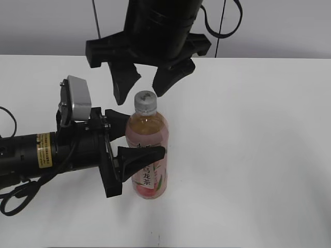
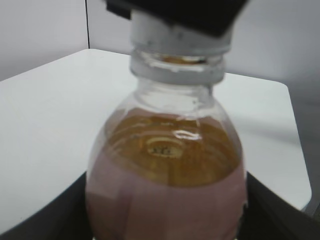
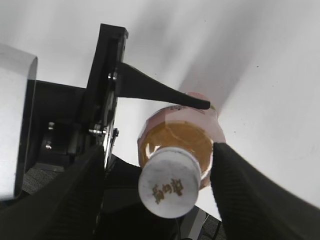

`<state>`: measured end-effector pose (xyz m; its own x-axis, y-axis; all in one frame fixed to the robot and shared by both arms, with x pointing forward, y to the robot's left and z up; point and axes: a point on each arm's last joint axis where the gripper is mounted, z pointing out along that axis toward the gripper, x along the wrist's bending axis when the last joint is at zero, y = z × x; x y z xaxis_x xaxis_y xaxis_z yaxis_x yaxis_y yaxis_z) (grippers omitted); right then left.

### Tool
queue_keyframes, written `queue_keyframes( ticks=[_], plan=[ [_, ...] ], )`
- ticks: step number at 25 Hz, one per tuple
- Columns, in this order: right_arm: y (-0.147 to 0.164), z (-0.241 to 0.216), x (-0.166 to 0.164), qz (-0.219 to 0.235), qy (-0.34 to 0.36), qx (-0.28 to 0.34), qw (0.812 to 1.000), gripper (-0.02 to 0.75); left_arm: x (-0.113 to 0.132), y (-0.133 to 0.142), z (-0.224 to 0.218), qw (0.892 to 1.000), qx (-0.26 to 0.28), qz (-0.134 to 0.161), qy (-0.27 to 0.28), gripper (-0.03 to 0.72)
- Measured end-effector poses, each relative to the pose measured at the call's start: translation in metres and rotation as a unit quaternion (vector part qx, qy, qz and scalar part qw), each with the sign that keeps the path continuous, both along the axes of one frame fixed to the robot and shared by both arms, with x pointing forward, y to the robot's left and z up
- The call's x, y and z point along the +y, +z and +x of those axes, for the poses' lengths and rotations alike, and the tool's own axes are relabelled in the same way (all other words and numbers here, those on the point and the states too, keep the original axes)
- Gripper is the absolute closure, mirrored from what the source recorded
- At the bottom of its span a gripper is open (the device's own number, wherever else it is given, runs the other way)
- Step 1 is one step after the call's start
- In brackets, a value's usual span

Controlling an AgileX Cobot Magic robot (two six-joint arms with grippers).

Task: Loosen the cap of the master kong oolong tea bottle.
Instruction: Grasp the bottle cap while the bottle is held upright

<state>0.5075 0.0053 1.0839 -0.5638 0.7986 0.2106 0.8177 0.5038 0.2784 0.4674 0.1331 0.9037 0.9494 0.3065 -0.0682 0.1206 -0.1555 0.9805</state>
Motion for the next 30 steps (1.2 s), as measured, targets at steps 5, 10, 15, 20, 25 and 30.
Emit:
queue_keyframes(
  ticks=[5, 10, 15, 20, 25, 30],
  plan=[
    [0.0, 0.0, 0.0, -0.001, -0.001, -0.001, 1.0, 0.252, 0.0, 0.0, 0.0, 1.0, 0.0, 0.0, 0.0, 0.228],
    [0.001, 0.0, -0.001, -0.001, 0.003, -0.003, 1.0, 0.283, 0.0, 0.0, 0.0, 1.0, 0.0, 0.0, 0.0, 0.228],
    [0.003, -0.001, -0.002, -0.003, 0.016, -0.012, 1.0, 0.288, 0.0, 0.0, 0.0, 1.0, 0.0, 0.0, 0.0, 0.228],
    [-0.006, -0.002, -0.004, -0.018, 0.038, -0.009, 0.999, 0.288, 0.0, 0.0, 0.0, 1.0, 0.0, 0.0, 0.0, 0.228],
    [-0.008, -0.003, -0.005, -0.023, 0.047, -0.009, 0.999, 0.288, 0.0, 0.0, 0.0, 1.0, 0.0, 0.0, 0.0, 0.228],
    [-0.004, -0.003, -0.007, -0.025, 0.047, -0.018, 0.998, 0.325, 0.0, 0.0, 0.0, 1.0, 0.0, 0.0, 0.0, 0.228]
  ],
)
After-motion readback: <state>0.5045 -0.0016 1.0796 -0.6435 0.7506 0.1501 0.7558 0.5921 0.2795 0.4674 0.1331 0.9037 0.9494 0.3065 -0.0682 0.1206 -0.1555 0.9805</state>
